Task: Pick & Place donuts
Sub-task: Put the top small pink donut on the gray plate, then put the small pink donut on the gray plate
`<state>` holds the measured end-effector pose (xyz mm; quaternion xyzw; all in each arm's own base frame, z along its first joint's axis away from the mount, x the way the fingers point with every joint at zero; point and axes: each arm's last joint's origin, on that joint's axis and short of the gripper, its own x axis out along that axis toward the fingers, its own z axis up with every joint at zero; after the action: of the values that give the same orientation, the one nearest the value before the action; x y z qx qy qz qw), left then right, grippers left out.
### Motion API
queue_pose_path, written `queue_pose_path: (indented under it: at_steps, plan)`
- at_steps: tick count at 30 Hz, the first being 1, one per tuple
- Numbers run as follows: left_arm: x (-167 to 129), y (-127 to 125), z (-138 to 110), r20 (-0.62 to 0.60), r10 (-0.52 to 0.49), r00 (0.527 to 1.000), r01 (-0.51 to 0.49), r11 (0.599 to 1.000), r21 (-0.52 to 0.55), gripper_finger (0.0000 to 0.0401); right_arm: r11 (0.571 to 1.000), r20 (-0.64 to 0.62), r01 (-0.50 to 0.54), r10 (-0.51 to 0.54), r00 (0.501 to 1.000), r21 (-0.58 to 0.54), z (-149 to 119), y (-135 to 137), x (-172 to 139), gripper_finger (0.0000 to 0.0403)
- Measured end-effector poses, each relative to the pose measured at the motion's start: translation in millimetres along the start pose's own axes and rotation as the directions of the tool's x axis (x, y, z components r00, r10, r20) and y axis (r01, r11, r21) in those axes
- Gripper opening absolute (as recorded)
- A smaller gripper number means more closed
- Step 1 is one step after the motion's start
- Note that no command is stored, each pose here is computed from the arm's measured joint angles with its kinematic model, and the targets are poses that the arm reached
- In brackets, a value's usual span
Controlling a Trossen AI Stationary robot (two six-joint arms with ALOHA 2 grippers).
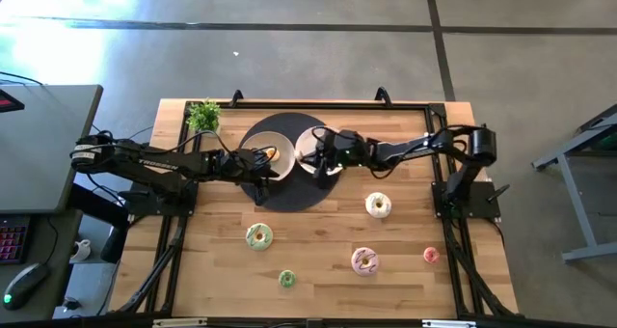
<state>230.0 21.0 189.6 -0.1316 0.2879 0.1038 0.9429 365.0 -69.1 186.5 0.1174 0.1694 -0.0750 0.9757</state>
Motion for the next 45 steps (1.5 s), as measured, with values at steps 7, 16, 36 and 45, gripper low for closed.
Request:
queue_pose_path:
  at_steps: [7, 16, 36, 45]
  plan:
    - [0.0, 0.0, 0.1, 0.001, 0.000, 1.000, 0.000, 1.000, 0.000, 0.0117, 0.992, -0.114, 0.114, -0.118, 0.986, -0.046, 13.5, -2.3, 34.5, 0.0005]
    - [-0.1, -0.8, 3.2, 0.033, -0.007, 0.999, 0.007, 1.000, -0.002, 0.0117, 0.997, -0.194, 0.065, -0.071, 0.978, -0.038, 6.4, -4.8, 68.6, 0.0011]
    - [-0.2, -2.0, 6.7, 0.068, -0.025, 0.997, 0.025, 1.000, -0.003, 0.0117, 0.990, -0.212, 0.117, -0.131, 0.969, -0.077, -5.5, -22.5, 75.3, 0.0097]
    - [-0.3, -2.1, 6.9, 0.070, -0.026, 0.997, 0.026, 1.000, -0.003, 0.0117, 0.988, -0.175, 0.107, -0.126, 0.977, -0.113, 3.8, -19.4, 71.7, 0.0141]
